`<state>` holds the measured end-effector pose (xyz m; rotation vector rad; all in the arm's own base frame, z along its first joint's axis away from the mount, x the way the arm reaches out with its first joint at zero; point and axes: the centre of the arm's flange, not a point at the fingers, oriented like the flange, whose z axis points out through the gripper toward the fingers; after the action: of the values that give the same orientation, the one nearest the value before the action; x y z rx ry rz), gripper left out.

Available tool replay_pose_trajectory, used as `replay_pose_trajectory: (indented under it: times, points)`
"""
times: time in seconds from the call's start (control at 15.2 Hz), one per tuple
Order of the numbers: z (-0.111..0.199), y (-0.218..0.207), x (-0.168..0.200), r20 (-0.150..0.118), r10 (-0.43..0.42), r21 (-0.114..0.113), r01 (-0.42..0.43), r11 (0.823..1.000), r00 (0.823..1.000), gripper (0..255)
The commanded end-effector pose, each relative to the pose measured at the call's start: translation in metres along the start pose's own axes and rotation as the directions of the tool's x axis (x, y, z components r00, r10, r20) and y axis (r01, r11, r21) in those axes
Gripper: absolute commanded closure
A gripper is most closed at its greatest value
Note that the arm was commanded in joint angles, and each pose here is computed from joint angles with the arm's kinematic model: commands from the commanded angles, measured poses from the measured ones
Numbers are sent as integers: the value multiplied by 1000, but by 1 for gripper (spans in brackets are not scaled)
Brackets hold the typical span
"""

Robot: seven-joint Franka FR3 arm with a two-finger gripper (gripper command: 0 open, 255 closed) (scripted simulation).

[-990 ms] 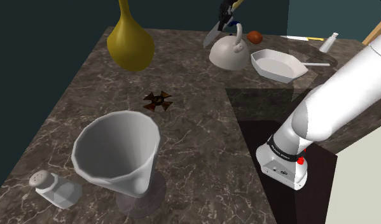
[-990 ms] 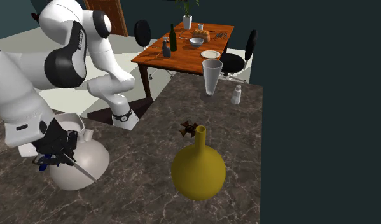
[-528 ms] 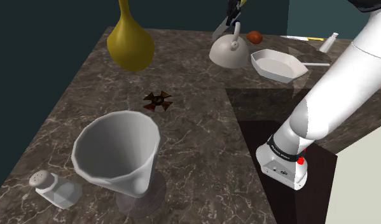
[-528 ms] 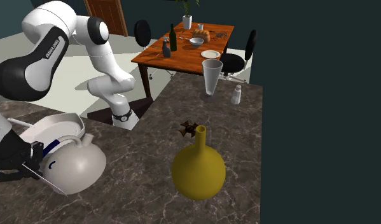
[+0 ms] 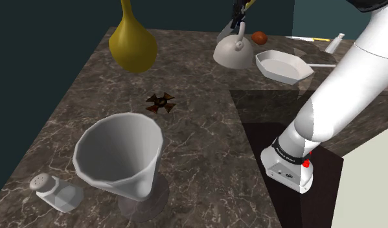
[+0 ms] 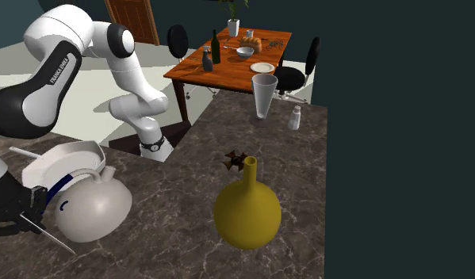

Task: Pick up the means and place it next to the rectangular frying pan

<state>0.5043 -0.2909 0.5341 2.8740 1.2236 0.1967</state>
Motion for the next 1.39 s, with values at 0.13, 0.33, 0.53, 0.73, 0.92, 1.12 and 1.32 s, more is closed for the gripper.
replay_pose_trajectory:
  times: [0.13,0.33,0.53,0.73,0.92,1.12,1.32]
  points:
    - [35,-1,-2,11,1,26,-1,1000,1000,255]
    - [51,-2,-3,11,1,26,-1,1000,1000,255]
    - [67,-3,-5,11,1,26,-1,1000,1000,255]
    - [82,-4,-7,11,1,26,-1,1000,1000,255]
    - [91,-4,-8,11,1,26,-1,1000,1000,255]
    - [91,-4,-8,11,1,26,-1,1000,1000,255]
    - [91,-4,-8,11,1,26,-1,1000,1000,255]
